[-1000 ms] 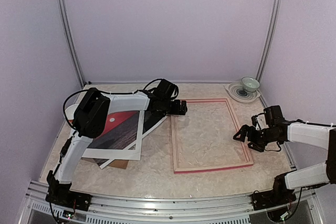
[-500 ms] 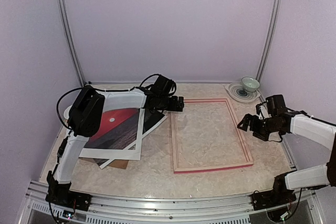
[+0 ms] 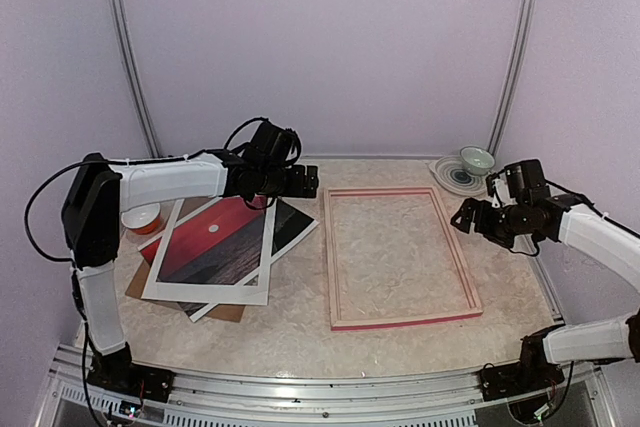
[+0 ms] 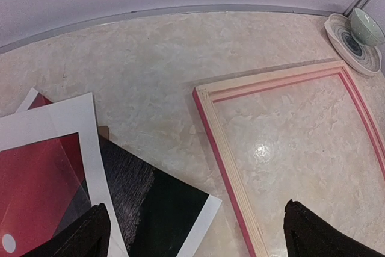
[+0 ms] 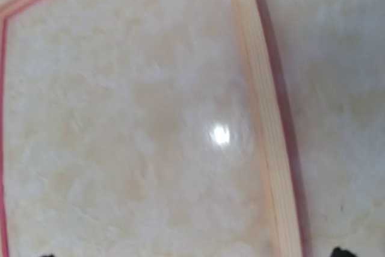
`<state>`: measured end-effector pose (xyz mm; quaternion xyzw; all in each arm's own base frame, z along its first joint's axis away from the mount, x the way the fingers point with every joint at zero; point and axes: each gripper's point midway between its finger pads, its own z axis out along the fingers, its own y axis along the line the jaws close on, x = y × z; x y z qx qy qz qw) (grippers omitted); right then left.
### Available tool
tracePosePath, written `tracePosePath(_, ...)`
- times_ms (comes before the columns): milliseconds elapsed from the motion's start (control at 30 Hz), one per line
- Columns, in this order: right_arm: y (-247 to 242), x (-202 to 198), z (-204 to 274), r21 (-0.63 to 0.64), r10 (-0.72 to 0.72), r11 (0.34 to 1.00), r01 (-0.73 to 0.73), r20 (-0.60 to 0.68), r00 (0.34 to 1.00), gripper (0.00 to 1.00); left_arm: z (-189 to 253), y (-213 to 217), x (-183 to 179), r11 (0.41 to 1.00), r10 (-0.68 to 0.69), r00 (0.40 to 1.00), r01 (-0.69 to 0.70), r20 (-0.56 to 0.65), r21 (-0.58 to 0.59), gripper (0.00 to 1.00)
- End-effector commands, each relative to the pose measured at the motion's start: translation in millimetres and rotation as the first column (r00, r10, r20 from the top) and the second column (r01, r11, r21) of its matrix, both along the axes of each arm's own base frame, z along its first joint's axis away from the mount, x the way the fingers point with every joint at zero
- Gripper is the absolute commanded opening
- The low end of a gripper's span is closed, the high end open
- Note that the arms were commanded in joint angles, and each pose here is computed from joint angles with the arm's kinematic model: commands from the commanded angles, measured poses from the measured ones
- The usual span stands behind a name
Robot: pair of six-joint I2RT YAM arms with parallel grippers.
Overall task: Put the photo into the frame
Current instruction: Pick up the glass panel from the mat board.
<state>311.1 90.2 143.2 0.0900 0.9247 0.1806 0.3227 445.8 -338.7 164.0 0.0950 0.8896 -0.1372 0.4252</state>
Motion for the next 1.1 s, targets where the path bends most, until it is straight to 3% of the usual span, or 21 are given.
tracePosePath(0,2.2,7.6,36.8,-0.053,0.028,0.998,-0.022,0.102,0.994,0.99,20.6,21.7,-21.1,0.999,0.049,0.999,-0.050,0.021,0.010,0.99)
tracePosePath(100,4.4,11.1,67.9,-0.075,0.037,0.997,-0.022,0.208,0.977,0.99,39.1,32.5,-35.8,0.998,0.066,0.997,-0.067,0.050,0.016,0.99)
tracePosePath(200,10.5,7.8,110.3,0.005,0.029,0.999,-0.032,0.353,0.935,0.99,59.6,44.0,-51.7,0.997,0.076,0.994,-0.078,0.081,0.020,0.99)
tracePosePath(333,44.5,-15.2,162.4,0.082,0.176,0.960,-0.269,0.574,0.800,0.99,78.3,53.2,-71.7,0.997,0.065,0.993,-0.067,0.102,0.021,0.99)
tracePosePath(467,71.1,-42.5,191.2,0.061,0.291,0.876,-0.479,0.726,0.623,0.99,95.5,61.4,-86.0,0.998,0.060,0.988,-0.060,0.142,-0.001,0.99)
tracePosePath(500,73.2,-47.0,191.5,0.065,0.294,0.864,-0.500,0.741,0.605,0.99,99.8,62.0,-87.7,0.998,0.060,0.987,-0.059,0.151,-0.013,0.99)
tracePosePath(533,70.8,-47.6,193.3,0.085,0.266,0.869,-0.487,0.750,0.606,0.99,103.3,64.3,-90.8,0.998,0.060,0.986,-0.057,0.158,-0.028,0.99)
tracePosePath(633,42.4,-36.3,182.8,0.226,0.058,0.928,-0.298,0.701,0.711,0.99,114.7,65.9,-97.7,0.996,0.054,0.982,-0.040,0.180,-0.078,0.99)
tracePosePath(700,26.4,-32.3,173.9,0.275,-0.043,0.941,-0.199,0.678,0.734,0.99,119.2,65.3,-101.2,0.995,0.047,0.980,-0.028,0.193,-0.100,0.99)
tracePosePath(767,28.3,-28.8,168.2,0.256,-0.020,0.945,-0.204,0.668,0.744,0.99,123.1,63.1,-103.9,0.994,0.034,0.979,-0.011,0.203,-0.112,0.99)
tracePosePath(900,32.4,-11.1,144.6,0.216,0.023,0.962,-0.168,0.549,0.836,0.96,120.4,57.2,-107.0,0.996,0.011,0.980,0.007,0.200,-0.087,0.99)
tracePosePath(1067,17.6,6.8,109.4,0.126,-0.012,0.991,-0.038,0.379,0.925,0.74,99.0,59.5,-114.1,1.000,0.000,0.987,0.005,0.158,-0.028,0.99)
